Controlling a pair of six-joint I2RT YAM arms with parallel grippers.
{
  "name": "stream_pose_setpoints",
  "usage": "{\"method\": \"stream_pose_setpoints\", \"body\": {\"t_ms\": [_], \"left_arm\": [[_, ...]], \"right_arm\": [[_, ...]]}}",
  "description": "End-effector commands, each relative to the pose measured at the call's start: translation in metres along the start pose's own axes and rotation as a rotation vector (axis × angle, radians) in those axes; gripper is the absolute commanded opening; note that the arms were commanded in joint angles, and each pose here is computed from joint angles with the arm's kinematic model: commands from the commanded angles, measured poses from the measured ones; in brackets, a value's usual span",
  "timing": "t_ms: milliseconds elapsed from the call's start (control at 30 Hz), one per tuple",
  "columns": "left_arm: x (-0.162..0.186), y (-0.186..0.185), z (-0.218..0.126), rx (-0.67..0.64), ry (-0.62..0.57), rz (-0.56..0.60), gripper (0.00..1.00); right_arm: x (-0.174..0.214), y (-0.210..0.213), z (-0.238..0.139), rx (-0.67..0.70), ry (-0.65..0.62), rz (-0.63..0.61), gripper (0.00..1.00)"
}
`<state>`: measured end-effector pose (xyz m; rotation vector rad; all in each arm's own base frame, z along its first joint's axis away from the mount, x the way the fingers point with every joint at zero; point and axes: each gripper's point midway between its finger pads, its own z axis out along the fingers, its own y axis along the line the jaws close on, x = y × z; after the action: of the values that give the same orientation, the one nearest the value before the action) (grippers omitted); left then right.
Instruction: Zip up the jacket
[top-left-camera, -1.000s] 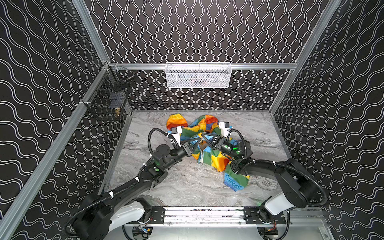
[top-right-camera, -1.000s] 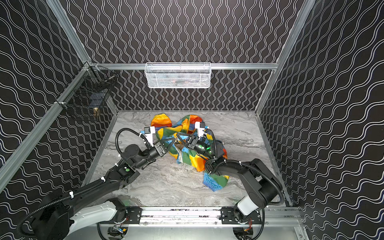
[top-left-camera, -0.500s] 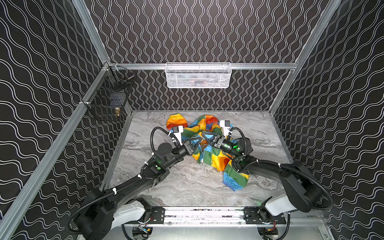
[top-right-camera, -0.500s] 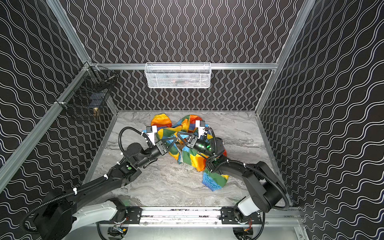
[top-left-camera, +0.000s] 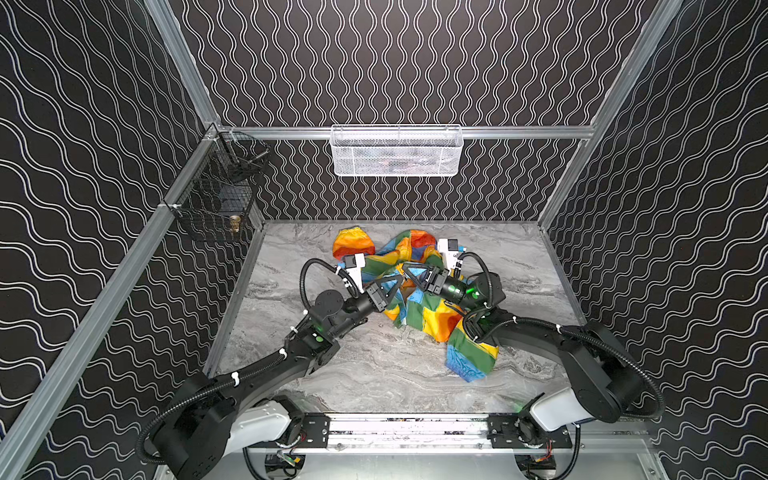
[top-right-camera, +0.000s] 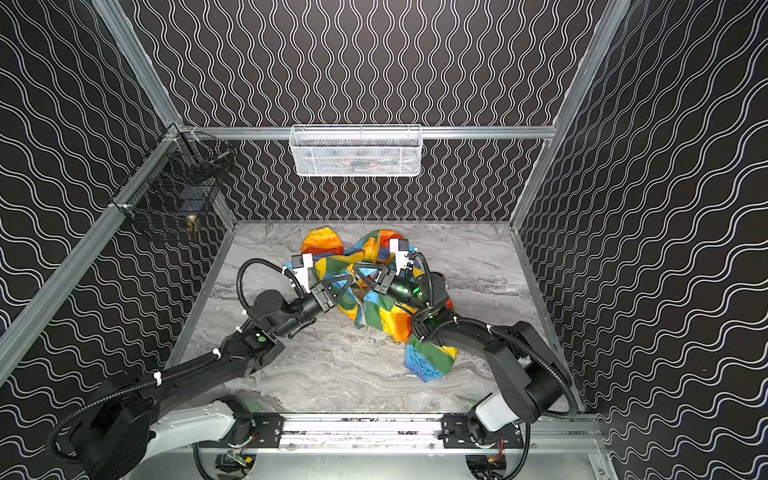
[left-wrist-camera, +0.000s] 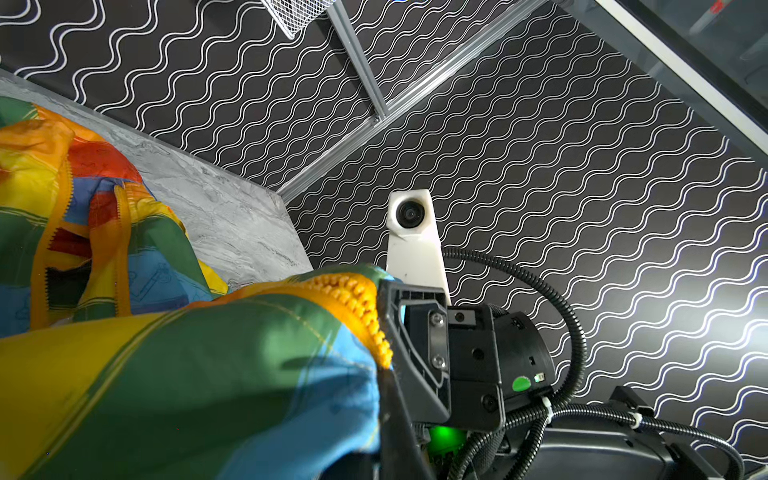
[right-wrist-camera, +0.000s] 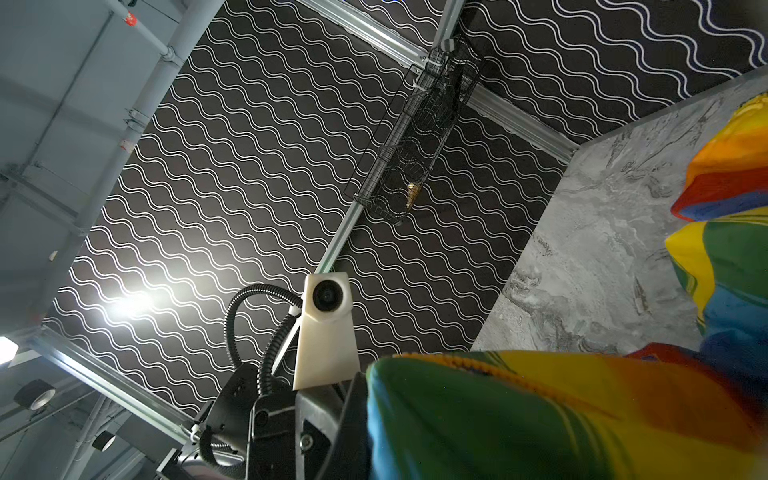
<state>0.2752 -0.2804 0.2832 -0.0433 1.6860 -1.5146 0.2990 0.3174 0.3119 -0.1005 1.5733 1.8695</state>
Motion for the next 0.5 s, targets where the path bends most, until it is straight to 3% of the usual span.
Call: {"method": "stream_pose_setpoints", "body": {"t_ms": [0, 333, 467], "left_arm": [[0.063, 0.029, -0.008, -0.078, 0.273, -0.088, 0.00], [0.052, 0.014, -0.009, -0.071, 0.259, -0.065, 0.00], [0.054, 0.013, -0.009, -0.087, 0.284, -0.075, 0.00]], "right_arm": [[-0.042, 0.058, -0.006, -0.166, -0.186, -0.108, 0.00], [-0.023, 0.024, -0.004, -0.052, -0.092, -0.053, 0.01], [-0.016, 0.010, -0.009, -0.002, -0.081, -0.036, 0.16]]}}
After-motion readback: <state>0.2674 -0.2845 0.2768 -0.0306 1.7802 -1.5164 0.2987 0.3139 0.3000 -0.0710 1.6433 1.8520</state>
